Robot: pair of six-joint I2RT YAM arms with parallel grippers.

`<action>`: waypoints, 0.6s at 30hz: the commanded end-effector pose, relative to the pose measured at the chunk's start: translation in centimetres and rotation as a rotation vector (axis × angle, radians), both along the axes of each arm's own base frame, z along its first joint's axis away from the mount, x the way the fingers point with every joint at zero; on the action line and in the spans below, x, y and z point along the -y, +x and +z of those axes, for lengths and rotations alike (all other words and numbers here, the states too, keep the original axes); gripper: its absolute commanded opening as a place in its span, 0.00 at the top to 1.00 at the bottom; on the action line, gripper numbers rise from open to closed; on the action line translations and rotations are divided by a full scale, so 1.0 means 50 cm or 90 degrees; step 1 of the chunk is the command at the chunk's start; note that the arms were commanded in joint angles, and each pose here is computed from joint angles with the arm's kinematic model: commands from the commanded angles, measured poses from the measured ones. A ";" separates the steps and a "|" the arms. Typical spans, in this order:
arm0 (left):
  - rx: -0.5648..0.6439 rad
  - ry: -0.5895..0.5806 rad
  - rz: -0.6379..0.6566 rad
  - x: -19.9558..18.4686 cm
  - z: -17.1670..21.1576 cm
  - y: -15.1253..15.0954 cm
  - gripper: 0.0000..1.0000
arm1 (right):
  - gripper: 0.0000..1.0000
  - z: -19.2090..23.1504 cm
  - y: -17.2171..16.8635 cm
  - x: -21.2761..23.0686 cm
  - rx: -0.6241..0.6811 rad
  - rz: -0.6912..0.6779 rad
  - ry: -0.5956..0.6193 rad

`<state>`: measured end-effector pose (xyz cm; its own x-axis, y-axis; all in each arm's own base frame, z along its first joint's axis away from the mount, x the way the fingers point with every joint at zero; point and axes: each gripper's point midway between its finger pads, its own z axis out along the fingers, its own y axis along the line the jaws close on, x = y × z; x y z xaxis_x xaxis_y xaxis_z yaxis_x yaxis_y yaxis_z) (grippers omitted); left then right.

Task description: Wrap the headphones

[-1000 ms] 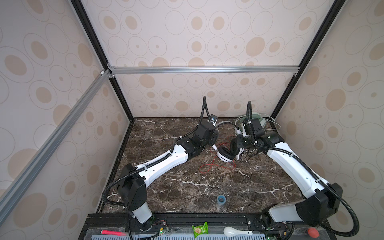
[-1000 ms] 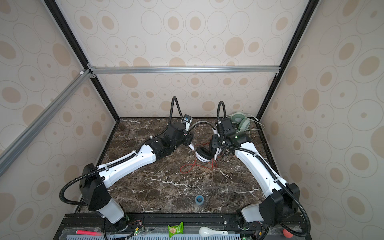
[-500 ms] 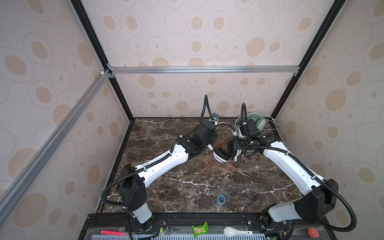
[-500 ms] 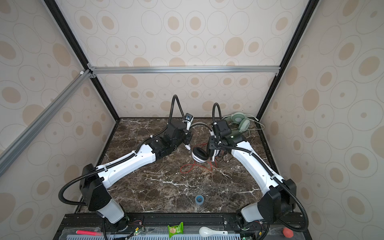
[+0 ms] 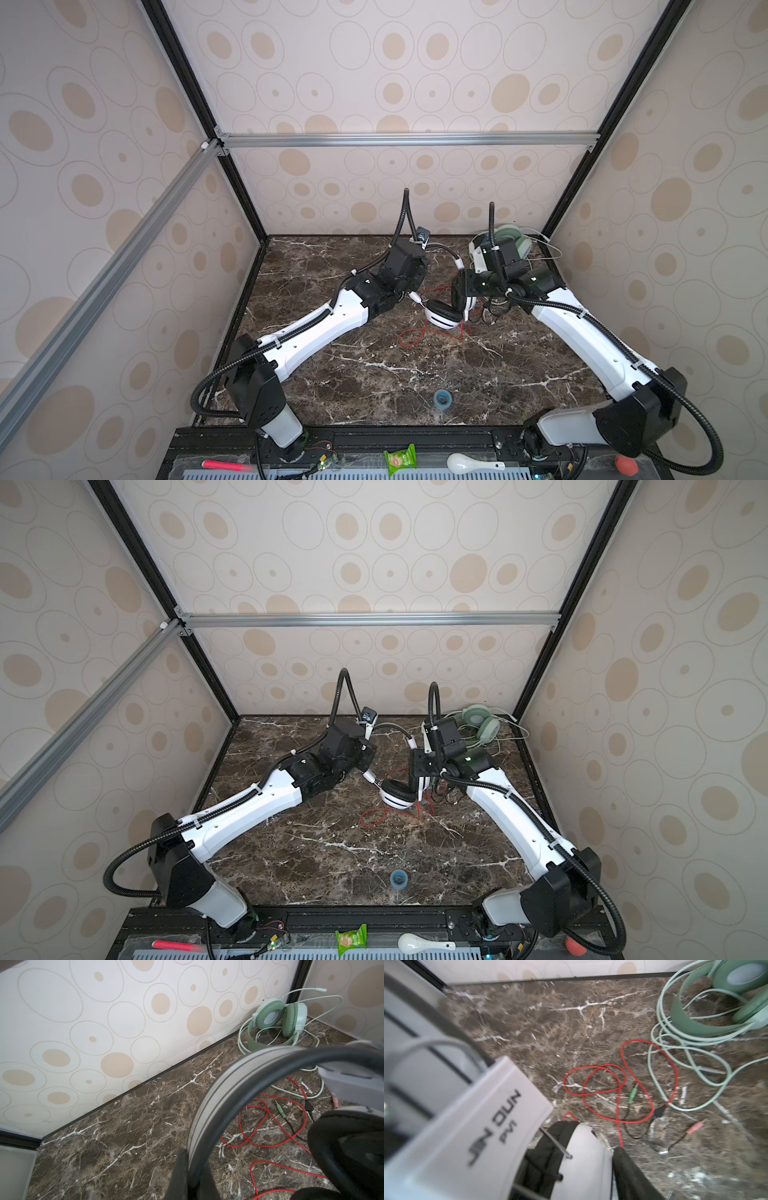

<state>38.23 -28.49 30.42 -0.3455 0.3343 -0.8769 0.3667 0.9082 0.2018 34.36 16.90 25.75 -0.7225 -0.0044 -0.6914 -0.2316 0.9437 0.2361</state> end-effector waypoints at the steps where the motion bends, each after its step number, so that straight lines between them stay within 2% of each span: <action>1: 0.029 -0.071 0.061 -0.075 0.099 -0.004 1.00 | 0.22 0.069 -0.036 -0.034 0.089 0.099 0.048; 4: 0.023 -0.080 0.061 -0.114 0.125 -0.010 1.00 | 0.15 0.097 -0.071 -0.049 0.134 0.170 0.067; 8: 0.010 -0.082 0.079 -0.157 0.152 -0.013 1.00 | 0.14 0.092 -0.103 -0.065 0.135 0.229 0.081; 14: 0.003 -0.104 0.104 -0.190 0.199 -0.016 1.00 | 0.14 0.080 -0.117 -0.078 0.142 0.236 0.138; 18: 0.000 -0.114 0.111 -0.203 0.219 -0.016 0.96 | 0.15 0.043 -0.118 -0.086 0.123 0.236 0.157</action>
<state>38.02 -18.80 37.82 -0.4236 0.2141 -0.8802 0.2200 0.9669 0.1293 28.63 20.44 27.06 -0.5869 -0.0914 -0.8045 -0.5736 0.7482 0.3335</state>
